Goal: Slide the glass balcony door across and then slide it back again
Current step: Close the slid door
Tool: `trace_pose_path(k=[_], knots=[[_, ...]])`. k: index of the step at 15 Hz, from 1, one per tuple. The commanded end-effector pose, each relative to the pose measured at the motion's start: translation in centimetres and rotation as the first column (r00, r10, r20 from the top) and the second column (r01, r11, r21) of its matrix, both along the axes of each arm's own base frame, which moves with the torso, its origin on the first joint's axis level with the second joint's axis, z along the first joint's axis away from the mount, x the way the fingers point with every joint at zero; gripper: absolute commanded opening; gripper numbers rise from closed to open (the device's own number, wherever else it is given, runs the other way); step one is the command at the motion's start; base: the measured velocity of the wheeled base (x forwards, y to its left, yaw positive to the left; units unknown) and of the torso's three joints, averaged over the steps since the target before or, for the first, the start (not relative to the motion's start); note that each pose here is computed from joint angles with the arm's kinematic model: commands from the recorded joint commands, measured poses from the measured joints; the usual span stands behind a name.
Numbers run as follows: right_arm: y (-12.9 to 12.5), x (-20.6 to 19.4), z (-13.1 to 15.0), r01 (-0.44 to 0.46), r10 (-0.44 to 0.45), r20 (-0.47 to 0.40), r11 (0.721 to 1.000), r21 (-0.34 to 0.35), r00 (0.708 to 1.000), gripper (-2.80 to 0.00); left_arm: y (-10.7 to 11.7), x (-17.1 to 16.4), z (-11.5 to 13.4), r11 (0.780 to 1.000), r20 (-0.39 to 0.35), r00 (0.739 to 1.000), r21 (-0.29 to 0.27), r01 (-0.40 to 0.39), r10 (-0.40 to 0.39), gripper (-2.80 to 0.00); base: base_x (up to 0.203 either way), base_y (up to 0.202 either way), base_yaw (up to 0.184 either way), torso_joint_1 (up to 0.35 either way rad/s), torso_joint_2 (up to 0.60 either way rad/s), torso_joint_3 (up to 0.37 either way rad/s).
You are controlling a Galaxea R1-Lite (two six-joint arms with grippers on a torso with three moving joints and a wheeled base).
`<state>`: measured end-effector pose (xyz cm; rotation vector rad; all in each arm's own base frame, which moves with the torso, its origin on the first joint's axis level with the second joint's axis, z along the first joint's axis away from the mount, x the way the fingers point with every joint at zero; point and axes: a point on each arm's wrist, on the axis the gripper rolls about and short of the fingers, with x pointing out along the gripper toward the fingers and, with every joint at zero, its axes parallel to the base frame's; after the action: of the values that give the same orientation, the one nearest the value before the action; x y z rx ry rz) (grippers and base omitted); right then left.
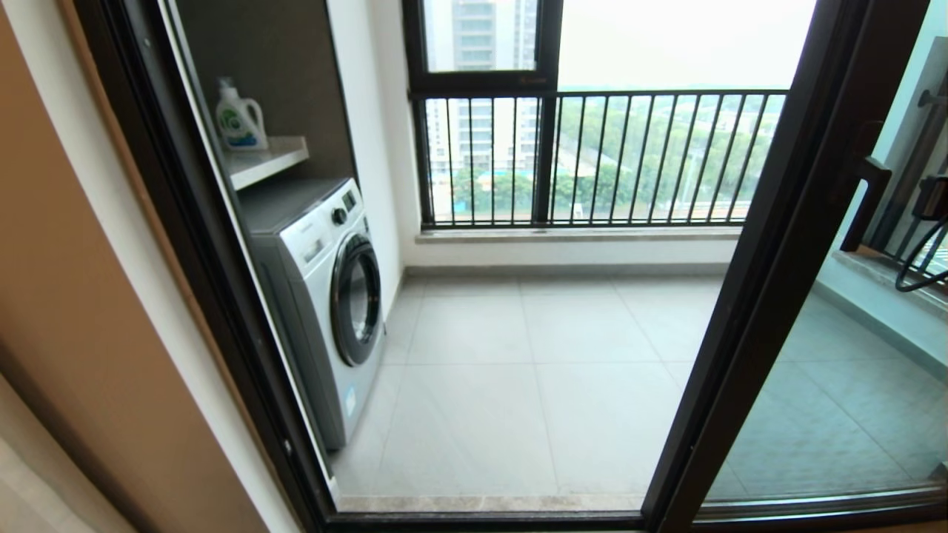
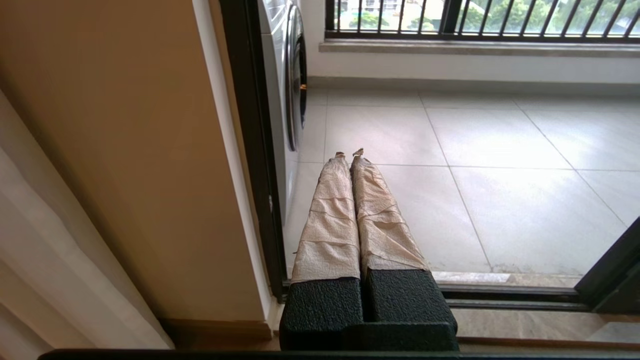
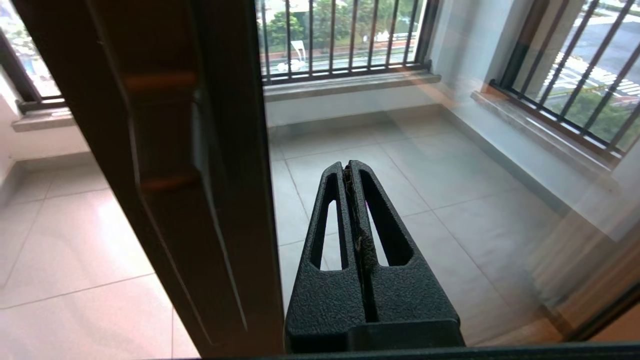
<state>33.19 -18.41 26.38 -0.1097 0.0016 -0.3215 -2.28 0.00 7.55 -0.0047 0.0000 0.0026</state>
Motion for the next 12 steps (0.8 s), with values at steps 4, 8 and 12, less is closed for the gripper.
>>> trace_pose_path(k=[4, 8, 12], knots=[[0.9, 1.3, -0.8, -0.032, 0.033, -0.015, 0.999, 0.009, 0.999, -2.8, 0.0, 0.0, 0.0, 1.0, -0.002, 1.0, 0.0, -0.001, 0.001, -2.8, 0.0, 0.0, 0.0, 0.0, 0.0, 0.0], [1.0, 1.8, -1.4, -0.043, 0.044, -0.027, 0.999, 0.016, 0.999, -2.8, 0.0, 0.0, 0.0, 1.0, -0.002, 1.0, -0.001, -0.001, 0.001, -2.8, 0.0, 0.0, 0.0, 0.0, 0.0, 0.0], [2.0, 2.2, -1.4, -0.07, 0.071, -0.024, 0.997, 0.018, 0.997, -2.8, 0.0, 0.0, 0.0, 1.0, -0.002, 1.0, -0.001, -0.001, 0.001, -2.8, 0.0, 0.0, 0.0, 0.0, 0.0, 0.0]])
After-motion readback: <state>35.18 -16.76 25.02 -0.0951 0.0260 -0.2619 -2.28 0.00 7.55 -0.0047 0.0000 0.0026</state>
